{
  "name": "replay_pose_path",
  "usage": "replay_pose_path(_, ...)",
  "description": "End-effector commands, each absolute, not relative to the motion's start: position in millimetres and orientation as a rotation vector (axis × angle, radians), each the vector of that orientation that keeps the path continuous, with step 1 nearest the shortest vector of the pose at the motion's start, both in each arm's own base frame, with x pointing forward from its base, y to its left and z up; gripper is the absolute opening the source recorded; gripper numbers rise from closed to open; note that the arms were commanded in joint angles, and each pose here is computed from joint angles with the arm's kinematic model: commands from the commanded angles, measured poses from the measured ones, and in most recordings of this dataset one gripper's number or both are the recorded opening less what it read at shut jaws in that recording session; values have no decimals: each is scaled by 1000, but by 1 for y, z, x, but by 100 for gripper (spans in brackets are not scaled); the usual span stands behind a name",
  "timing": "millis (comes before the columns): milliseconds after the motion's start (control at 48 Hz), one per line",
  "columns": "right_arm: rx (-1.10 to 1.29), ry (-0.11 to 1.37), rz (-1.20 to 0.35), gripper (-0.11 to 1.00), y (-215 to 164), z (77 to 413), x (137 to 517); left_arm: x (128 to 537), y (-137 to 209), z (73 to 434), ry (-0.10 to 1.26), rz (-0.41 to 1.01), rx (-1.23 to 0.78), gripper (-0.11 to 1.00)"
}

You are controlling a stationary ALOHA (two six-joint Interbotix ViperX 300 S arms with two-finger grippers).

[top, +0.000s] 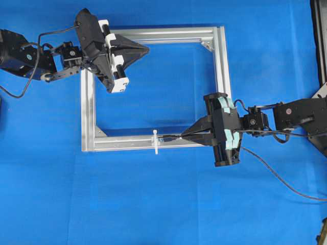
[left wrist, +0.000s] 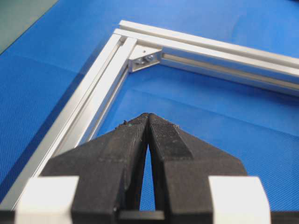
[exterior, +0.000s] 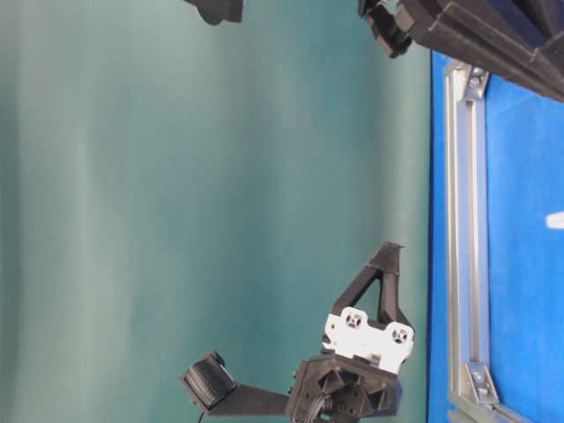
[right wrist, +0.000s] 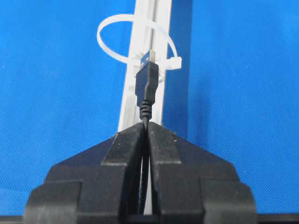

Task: Insert the wire through the string loop located in the center.
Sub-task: 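Push the USB plug leftward through the white zip-tie loop with the right gripper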

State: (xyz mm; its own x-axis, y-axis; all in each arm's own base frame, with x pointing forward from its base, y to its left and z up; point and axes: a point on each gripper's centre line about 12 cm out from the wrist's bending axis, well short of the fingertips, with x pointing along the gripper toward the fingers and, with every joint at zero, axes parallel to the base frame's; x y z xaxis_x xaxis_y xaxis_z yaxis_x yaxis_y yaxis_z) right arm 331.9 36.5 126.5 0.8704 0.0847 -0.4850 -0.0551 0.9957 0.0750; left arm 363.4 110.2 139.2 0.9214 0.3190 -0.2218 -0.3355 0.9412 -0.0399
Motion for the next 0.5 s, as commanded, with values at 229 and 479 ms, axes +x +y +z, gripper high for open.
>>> replay_pose_path(229,62,471,74,-3,37,136,335,365,110,153,174,332,-71,0)
replay_pose_path(479,62,471,74,-3,37,136,335,365,110,153,174,332,-71,0)
